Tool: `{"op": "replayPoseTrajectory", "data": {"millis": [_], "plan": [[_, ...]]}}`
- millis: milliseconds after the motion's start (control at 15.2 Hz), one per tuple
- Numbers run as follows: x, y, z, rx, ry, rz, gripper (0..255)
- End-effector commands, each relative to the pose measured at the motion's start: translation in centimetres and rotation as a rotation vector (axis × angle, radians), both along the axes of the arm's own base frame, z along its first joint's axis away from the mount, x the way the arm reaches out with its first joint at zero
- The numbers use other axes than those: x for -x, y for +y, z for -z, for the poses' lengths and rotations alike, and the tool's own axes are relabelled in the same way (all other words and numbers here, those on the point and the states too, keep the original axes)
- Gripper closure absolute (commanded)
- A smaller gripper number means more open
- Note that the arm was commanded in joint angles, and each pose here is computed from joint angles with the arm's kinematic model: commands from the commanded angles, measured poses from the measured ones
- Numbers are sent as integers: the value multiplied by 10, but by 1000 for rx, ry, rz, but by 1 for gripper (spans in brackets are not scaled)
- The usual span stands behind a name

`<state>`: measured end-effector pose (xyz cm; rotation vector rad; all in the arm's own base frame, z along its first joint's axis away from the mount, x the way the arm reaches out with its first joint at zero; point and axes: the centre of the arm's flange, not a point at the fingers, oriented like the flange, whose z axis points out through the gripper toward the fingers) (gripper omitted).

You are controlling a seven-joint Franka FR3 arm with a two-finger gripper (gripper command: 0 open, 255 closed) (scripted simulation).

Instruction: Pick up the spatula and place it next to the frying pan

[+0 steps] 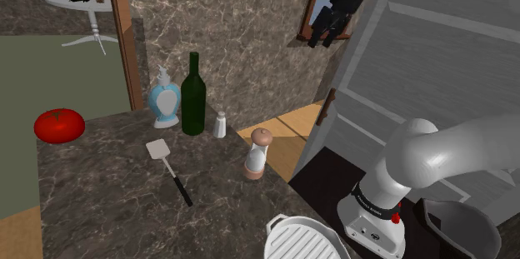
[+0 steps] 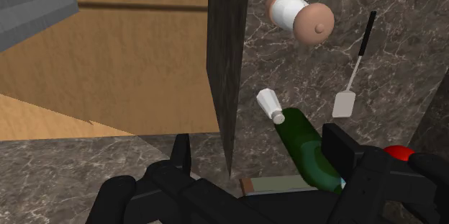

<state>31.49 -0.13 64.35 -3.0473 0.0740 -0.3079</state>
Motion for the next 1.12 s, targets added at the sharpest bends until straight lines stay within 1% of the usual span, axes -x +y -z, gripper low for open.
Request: {"op": "replayPoseTrajectory", "data": {"millis": [0, 1056], "plan": [[0, 0, 0, 0, 0, 0, 0], [-91, 150, 130, 21, 101, 37, 0]]}}
